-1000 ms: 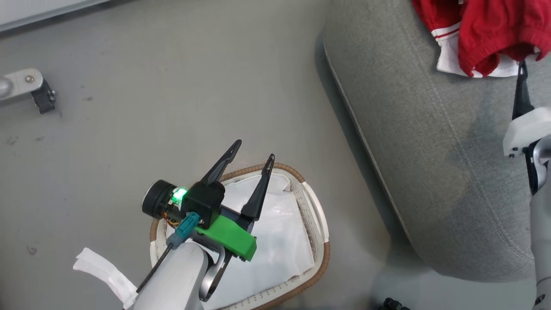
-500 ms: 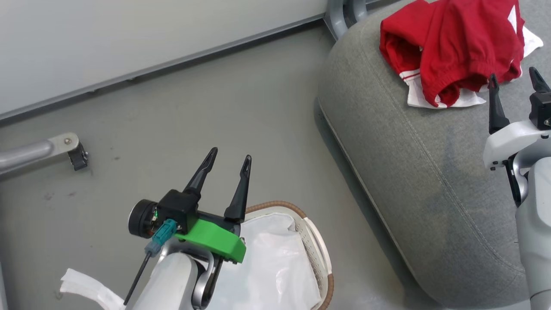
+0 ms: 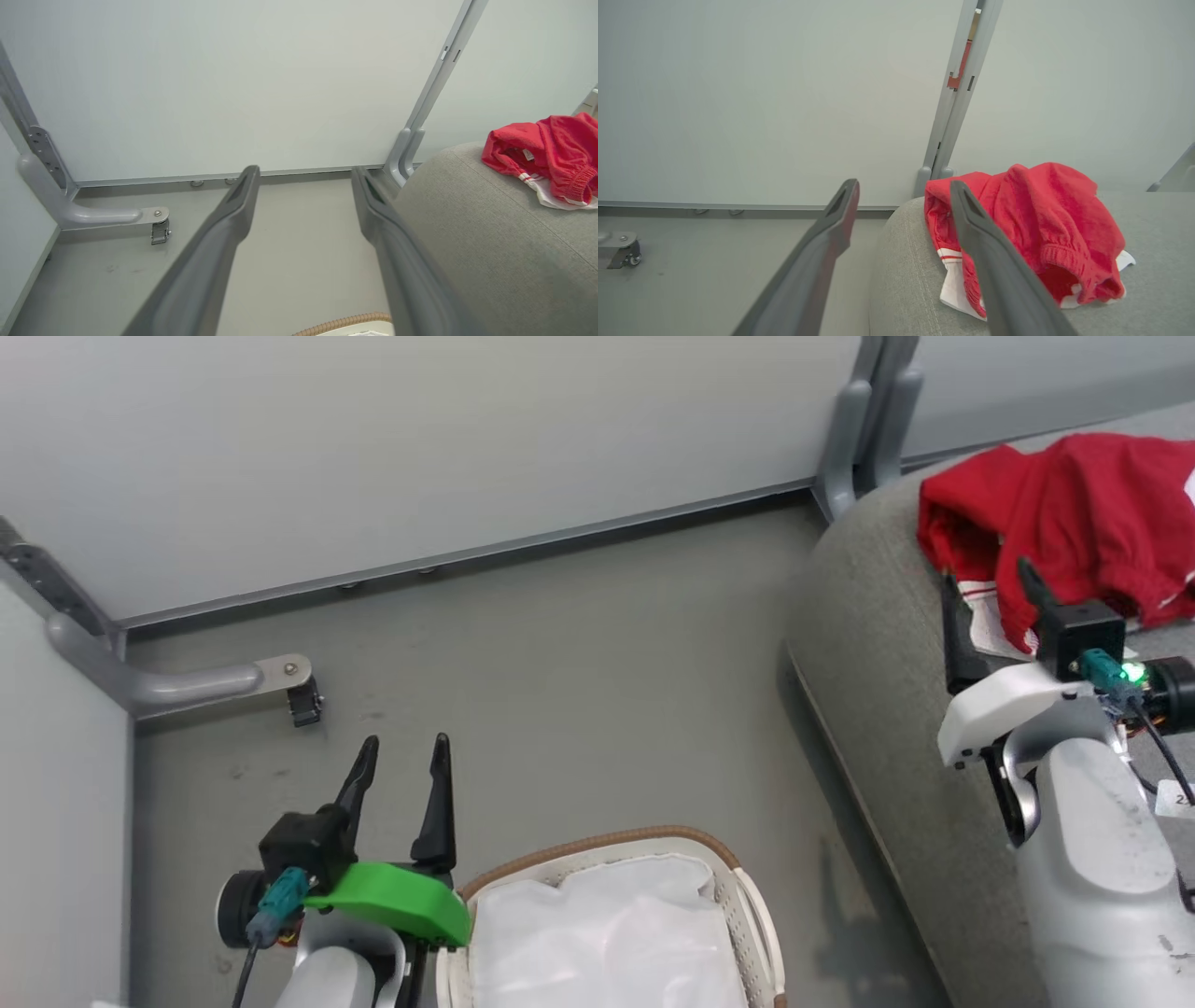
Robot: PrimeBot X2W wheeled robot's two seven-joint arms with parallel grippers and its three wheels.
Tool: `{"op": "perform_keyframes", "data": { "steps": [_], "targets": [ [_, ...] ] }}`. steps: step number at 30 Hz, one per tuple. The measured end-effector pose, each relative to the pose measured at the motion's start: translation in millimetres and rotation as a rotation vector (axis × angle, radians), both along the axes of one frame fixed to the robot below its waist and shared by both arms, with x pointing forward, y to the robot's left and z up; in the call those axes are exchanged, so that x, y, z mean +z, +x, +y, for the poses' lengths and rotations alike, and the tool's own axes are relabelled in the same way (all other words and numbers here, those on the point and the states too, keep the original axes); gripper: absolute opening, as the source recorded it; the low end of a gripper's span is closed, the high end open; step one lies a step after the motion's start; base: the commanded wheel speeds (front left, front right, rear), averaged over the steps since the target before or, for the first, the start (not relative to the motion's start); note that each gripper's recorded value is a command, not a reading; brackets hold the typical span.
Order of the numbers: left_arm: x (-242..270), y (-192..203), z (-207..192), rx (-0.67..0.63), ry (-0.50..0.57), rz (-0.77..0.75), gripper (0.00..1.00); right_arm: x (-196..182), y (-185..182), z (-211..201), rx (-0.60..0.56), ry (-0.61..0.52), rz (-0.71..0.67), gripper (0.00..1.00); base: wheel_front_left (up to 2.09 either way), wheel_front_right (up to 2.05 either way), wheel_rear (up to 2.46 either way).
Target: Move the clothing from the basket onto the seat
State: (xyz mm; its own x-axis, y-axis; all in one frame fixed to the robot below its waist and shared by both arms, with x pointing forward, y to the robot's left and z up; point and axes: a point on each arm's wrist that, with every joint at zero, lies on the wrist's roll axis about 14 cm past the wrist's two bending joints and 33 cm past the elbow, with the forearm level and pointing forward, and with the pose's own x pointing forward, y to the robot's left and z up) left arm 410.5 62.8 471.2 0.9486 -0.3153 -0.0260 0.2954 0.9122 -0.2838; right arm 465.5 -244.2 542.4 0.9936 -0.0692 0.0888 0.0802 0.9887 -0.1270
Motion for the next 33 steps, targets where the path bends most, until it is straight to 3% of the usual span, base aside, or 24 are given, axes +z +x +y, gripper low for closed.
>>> {"op": "perform_keyframes", "data": {
  "steps": [11, 18, 33],
  "targets": [
    [-5, -31, 79, 0.247, 0.006, 0.022, 1.0, -15, -18, 91, 0.225, 0.155, 0.008, 1.0, 0.0, 0.0, 0.0],
    [-8, -52, 90, 0.281, 0.002, 0.034, 1.0, -26, -42, 105, 0.26, 0.22, 0.02, 1.0, 0.0, 0.0, 0.0],
    [-14, -68, 87, 0.284, -0.006, 0.057, 1.0, -40, -71, 104, 0.257, 0.225, 0.046, 1.0, 0.0, 0.0, 0.0]
  ]
}}
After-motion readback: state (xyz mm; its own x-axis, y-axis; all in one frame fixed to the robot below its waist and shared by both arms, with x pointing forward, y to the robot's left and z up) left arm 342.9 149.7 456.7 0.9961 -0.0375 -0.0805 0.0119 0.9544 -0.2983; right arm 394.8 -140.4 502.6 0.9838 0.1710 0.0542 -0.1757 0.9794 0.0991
